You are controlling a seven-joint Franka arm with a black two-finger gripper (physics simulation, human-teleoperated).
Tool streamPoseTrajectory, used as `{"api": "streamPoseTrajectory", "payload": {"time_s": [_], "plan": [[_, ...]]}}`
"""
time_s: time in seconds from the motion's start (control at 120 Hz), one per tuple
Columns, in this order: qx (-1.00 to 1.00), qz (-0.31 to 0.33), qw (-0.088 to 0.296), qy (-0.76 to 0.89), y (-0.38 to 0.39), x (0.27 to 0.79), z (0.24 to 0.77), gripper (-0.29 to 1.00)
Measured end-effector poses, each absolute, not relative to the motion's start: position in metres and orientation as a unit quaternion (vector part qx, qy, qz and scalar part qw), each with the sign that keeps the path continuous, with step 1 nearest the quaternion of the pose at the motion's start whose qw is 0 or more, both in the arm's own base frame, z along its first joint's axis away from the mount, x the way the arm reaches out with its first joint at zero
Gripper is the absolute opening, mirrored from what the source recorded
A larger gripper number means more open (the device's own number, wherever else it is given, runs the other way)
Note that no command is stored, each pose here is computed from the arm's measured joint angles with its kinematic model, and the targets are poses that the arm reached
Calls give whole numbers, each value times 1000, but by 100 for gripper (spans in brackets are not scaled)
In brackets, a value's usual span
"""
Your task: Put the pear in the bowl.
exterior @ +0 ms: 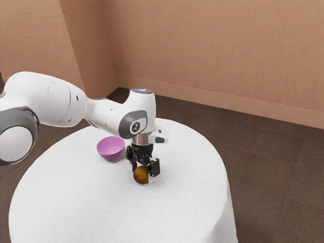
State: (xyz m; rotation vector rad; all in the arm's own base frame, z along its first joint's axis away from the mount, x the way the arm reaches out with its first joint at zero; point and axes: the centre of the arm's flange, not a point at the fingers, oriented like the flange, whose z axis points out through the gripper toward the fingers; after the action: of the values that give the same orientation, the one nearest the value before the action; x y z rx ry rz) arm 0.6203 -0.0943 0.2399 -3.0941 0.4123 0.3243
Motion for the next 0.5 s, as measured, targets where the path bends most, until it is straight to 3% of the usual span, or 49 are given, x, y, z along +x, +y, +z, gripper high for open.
{"api": "streamPoseTrajectory", "payload": {"time_s": [0.25, 0.5], "plan": [[-987, 101, -5, 127, -94, 619, 240, 68], [-987, 103, -10, 123, -94, 618, 239, 47]]}}
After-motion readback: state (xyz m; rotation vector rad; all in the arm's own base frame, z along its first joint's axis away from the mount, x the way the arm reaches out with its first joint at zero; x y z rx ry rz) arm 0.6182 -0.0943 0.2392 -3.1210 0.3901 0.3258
